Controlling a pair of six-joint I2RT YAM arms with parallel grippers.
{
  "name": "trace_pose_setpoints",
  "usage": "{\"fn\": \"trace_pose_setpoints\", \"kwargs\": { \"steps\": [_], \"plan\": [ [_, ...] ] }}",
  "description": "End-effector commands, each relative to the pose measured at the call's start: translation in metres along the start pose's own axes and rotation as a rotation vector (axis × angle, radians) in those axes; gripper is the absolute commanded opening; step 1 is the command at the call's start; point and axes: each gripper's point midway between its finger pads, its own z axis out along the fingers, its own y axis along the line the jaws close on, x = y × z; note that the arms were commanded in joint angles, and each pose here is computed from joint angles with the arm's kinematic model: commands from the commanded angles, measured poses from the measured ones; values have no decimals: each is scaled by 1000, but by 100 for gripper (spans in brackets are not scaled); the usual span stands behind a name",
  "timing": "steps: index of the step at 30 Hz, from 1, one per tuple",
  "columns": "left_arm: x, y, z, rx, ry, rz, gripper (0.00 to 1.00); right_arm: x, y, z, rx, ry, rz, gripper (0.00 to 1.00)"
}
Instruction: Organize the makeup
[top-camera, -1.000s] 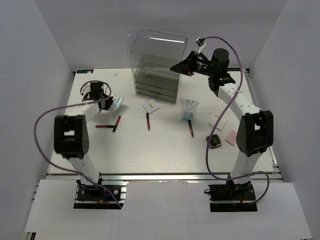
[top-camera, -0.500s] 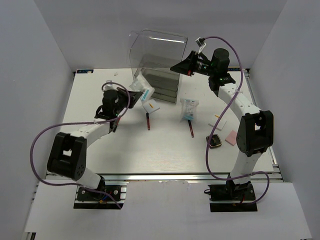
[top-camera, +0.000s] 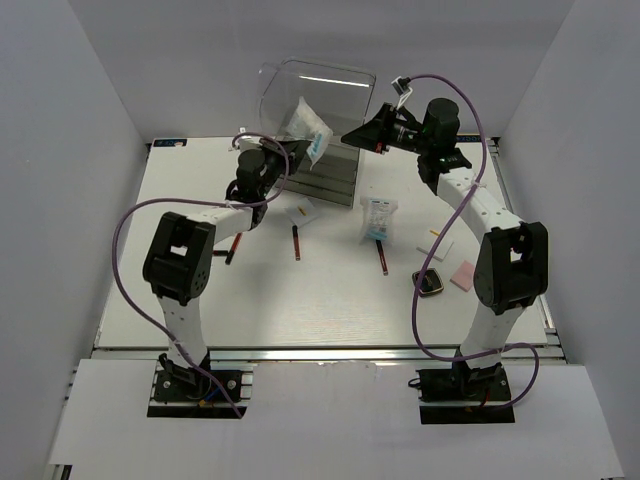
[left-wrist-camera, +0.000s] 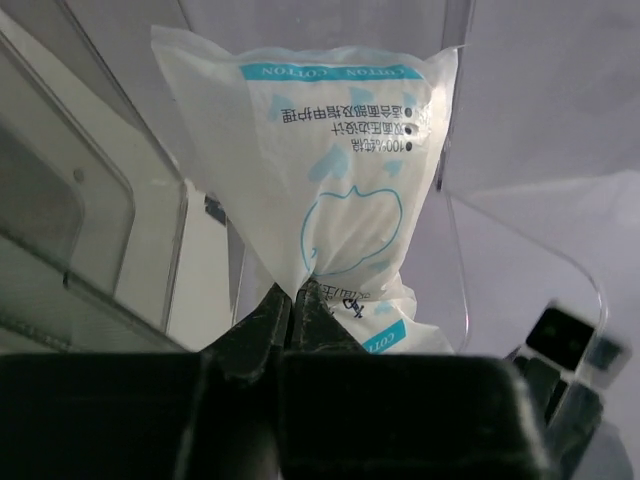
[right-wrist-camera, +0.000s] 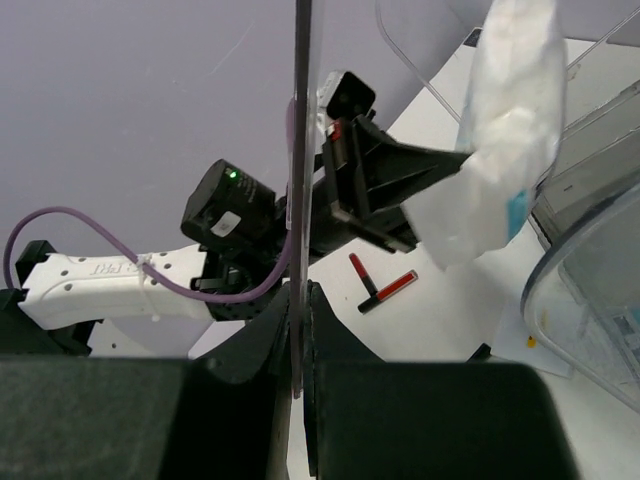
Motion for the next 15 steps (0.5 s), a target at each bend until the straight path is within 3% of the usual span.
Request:
{"fn": "trace_pose_setpoints", "kwargs": {
  "steps": [1,2,3,5,8,13,14,15],
  "plan": [
    [-15,-23,16,53,-74,-46,12,-36,43,-16,-53,-98,-158,6],
    [-13,-13,21,32,-72,-52,35,-37,42,-16,-51,-100,-158,6],
    [-13,-15,26,28,-68,-54,49,-36,42,-15,-52,-99,-159,6],
    [-12,-8,29,10,-59,-49,65,-37,43,-16,-53,-99,-161,6],
    [-9,-14,25,10,-50,-29,74,-38,42,-16,-52,-103,-160,6],
    [-5,-23,4,-4,-21,8,71,-39,42,-15,-56,-104,-155,6],
    [-2,-24,-1,-11,-6,30,67,-39,43,-15,-59,-104,-157,6],
    [-1,-37,-11,-6,6,42,55,-39,43,-15,-59,-104,-157,6]
  ]
}}
